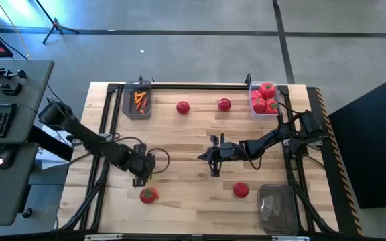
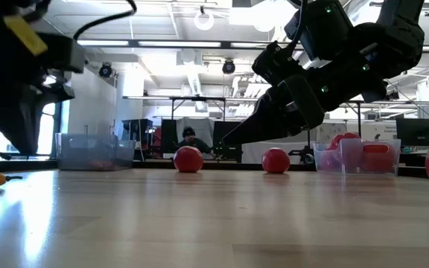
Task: Sort produce into baskets
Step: Put the yellow chili pepper into the top black bin
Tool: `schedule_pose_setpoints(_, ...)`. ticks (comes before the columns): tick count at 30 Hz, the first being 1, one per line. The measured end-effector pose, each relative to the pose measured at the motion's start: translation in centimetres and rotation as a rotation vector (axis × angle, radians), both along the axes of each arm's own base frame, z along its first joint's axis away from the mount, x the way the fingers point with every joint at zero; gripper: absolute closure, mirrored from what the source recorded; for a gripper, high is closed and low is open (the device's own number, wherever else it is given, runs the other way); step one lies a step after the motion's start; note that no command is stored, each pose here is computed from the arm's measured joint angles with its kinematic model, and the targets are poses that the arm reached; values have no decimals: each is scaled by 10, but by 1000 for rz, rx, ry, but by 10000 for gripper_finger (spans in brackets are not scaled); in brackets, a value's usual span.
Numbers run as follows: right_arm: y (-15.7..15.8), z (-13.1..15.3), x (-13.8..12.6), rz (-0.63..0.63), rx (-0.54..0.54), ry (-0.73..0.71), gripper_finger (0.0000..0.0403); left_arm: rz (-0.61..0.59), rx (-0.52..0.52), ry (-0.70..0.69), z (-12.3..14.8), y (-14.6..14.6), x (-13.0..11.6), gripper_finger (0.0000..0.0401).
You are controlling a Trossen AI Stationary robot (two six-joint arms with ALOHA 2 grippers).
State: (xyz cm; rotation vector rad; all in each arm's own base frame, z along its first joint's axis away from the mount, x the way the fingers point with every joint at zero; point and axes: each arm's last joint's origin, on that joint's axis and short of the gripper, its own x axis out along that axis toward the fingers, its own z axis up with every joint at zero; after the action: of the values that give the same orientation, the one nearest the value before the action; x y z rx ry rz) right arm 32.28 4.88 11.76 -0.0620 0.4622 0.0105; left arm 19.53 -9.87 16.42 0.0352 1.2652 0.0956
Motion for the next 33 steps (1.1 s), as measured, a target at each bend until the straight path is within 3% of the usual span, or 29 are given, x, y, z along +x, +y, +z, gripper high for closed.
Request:
schedule_pose_setpoints(9,0,0,0,-7,13,1,403,37,-247,-66,14,-7,3,372)
schedule_pose_setpoints(21,0,0,0,-5,8,5,403,148,-234,49,-9,-12,7,244)
schedule_pose_setpoints(26,0,-1,0,-3,6,7,403,166,-213,74,-16,-12,9,245)
schedule_pose_setpoints(33,0,-1,0,-3,6,8,403,163,-186,122,-27,-14,11,293)
